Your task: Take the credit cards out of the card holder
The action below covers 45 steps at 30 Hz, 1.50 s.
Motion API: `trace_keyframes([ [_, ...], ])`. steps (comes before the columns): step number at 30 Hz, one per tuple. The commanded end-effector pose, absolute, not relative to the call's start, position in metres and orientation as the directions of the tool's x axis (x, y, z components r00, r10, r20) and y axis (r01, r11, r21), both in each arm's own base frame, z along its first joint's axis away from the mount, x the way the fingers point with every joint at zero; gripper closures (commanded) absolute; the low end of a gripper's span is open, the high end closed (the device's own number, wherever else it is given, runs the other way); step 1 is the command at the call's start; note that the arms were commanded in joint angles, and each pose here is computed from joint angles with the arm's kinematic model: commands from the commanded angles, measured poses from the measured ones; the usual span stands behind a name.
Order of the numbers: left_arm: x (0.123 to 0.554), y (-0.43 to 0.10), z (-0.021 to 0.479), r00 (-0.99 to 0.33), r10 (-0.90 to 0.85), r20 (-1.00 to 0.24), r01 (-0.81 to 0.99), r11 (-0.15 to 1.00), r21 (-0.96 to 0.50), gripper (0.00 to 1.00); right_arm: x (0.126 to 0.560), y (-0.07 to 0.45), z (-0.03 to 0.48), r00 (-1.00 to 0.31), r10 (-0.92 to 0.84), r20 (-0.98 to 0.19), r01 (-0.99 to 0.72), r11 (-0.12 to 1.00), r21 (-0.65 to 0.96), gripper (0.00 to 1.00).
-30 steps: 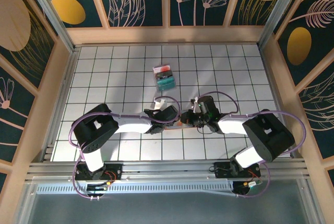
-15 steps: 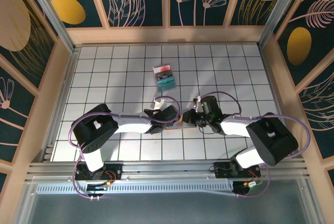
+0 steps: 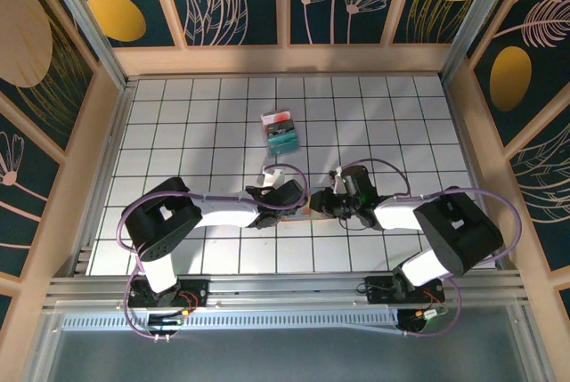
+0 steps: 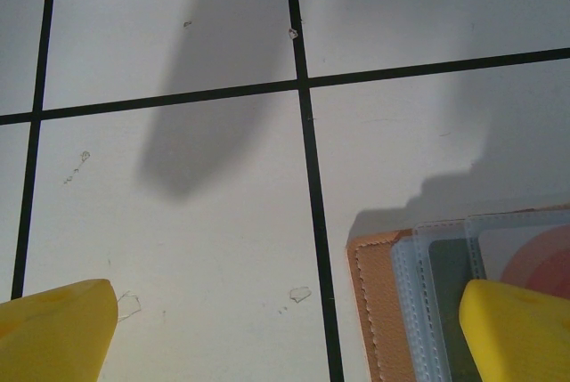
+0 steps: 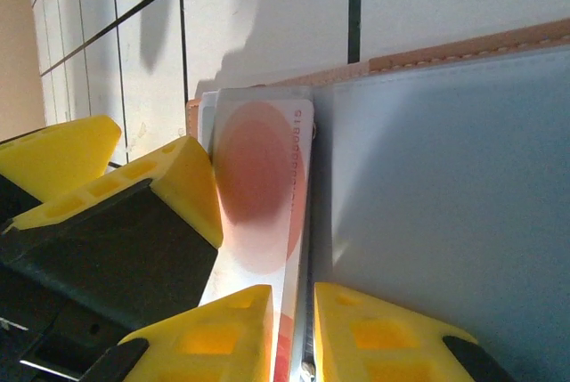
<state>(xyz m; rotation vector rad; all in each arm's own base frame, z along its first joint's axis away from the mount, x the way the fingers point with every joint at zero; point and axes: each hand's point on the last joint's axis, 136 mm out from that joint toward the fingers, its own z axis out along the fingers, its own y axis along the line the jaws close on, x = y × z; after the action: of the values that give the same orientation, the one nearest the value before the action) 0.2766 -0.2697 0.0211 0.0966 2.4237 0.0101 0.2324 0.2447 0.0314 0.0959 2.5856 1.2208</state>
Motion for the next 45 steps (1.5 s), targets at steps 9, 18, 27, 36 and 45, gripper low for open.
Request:
trace_keyframes([
  [9, 0.244, -0.235, -0.025, -0.853, 0.207, -0.48, 0.129, 0.973, 0.191, 0.01, 0.233, 0.251, 0.032, -0.962, 0.176, -0.21, -0.066, 0.595, 0.801, 0.84],
  [18, 0.241, -0.228, -0.024, -0.856, 0.201, -0.477, 0.115, 0.972, 0.203, 0.01, 0.231, 0.246, 0.031, -0.959, 0.189, -0.212, -0.058, 0.601, 0.797, 0.93],
  [27, 0.24, -0.219, -0.023, -0.854, 0.207, -0.478, 0.105, 0.968, 0.23, 0.01, 0.236, 0.23, 0.033, -0.948, 0.216, -0.232, -0.045, 0.633, 0.773, 0.96],
  [36, 0.242, -0.22, -0.02, -0.849, 0.213, -0.484, 0.108, 0.966, 0.236, 0.01, 0.237, 0.224, 0.038, -0.942, 0.229, -0.244, -0.044, 0.639, 0.768, 0.95],
  [45, 0.241, -0.225, -0.026, -0.855, 0.215, -0.471, 0.121, 0.967, 0.223, 0.01, 0.238, 0.237, 0.048, -0.946, 0.245, -0.214, -0.047, 0.547, 0.836, 0.88],
])
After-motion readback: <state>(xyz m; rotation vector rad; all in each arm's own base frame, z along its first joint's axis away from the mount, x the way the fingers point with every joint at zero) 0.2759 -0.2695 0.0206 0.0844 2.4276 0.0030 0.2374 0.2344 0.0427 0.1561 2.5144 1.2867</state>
